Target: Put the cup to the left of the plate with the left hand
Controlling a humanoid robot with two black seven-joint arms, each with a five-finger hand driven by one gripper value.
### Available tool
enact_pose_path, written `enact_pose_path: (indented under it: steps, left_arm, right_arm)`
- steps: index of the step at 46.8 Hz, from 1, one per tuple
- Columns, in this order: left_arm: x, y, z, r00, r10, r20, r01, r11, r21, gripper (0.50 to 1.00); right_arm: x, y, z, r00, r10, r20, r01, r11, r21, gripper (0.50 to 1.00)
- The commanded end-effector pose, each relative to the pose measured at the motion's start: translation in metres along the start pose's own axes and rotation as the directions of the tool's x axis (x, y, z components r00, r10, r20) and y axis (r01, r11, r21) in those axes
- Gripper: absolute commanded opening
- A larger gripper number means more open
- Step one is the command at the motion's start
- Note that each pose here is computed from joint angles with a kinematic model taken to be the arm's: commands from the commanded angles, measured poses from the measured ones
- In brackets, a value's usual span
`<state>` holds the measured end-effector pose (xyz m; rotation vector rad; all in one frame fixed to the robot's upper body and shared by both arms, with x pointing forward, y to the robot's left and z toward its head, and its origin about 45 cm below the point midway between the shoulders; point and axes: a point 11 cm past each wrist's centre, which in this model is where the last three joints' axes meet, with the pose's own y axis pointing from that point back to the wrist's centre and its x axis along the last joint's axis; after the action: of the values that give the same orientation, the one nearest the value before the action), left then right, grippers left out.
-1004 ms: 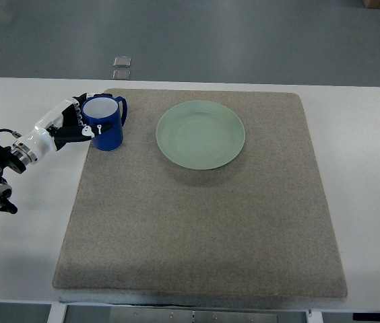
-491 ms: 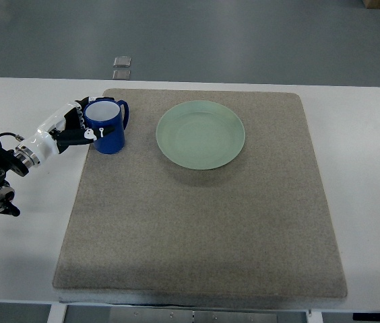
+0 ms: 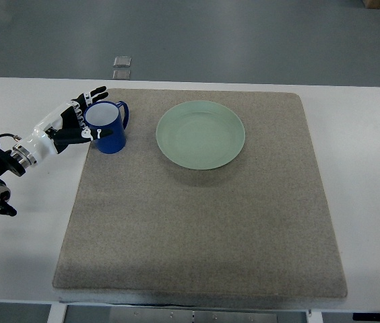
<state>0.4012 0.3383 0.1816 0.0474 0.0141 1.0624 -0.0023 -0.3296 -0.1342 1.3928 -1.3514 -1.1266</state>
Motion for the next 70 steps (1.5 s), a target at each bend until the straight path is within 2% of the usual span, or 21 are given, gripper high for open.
enact_pose_path:
  steps: [1, 16, 23, 28, 31, 40, 48, 55, 64, 70]
  left_arm:
    - [0.004, 0.002, 0.004, 1.0, 0.001, -0.023, -0.001, 1.0, -0.012, 0.996]
    - [0.038, 0.017, 0.023, 0.983, 0.105, -0.151, -0.119, 0.989, -0.088, 1.0]
    - [0.046, 0.02, 0.038, 0.978, 0.076, -0.195, -0.102, 0.987, -0.126, 1.0]
    - [0.066, 0.024, 0.06, 0.968, 0.09, -0.232, -0.132, 0.977, -0.17, 1.0]
    - [0.078, 0.025, 0.066, 0.962, 0.12, -0.244, -0.16, 0.975, -0.151, 1.0]
    - [0.092, 0.006, 0.082, 0.925, 0.152, -0.347, -0.187, 0.98, -0.07, 1.0]
    - [0.078, -0.017, 0.088, 0.883, 0.101, -0.458, -0.126, 0.992, -0.025, 1.0]
    - [0.07, -0.027, 0.084, 0.833, 0.079, -0.547, -0.094, 0.996, 0.001, 1.0]
    - [0.063, -0.027, 0.079, 0.757, 0.054, -0.651, -0.034, 0.999, 0.043, 1.0]
    - [0.067, -0.023, 0.074, 0.729, 0.066, -0.682, -0.04, 0.998, 0.054, 1.0]
  right_arm:
    - [0.0, 0.0, 0.0, 1.0, 0.0, 0.0, 0.0, 1.0, 0.0, 0.932]
    - [0.0, 0.0, 0.0, 1.0, 0.0, 0.0, 0.0, 1.0, 0.0, 0.932]
    - [0.0, 0.0, -0.001, 1.0, 0.0, 0.0, 0.0, 1.0, 0.001, 0.932]
    - [0.0, 0.0, 0.0, 1.0, 0.0, 0.0, 0.0, 1.0, 0.0, 0.932]
    - [0.0, 0.0, -0.001, 1.0, 0.0, 0.0, 0.0, 1.0, 0.001, 0.932]
    - [0.0, 0.0, -0.001, 1.0, 0.0, 0.0, 0.0, 1.0, 0.001, 0.932]
    - [0.0, 0.0, 0.0, 1.0, 0.0, 0.0, 0.0, 1.0, 0.0, 0.932]
    - [0.0, 0.0, -0.001, 1.0, 0.0, 0.0, 0.0, 1.0, 0.001, 0.932]
    - [0.0, 0.0, 0.0, 1.0, 0.0, 0.0, 0.0, 1.0, 0.0, 0.932]
    - [0.0, 0.0, 0.0, 1.0, 0.0, 0.0, 0.0, 1.0, 0.0, 0.932]
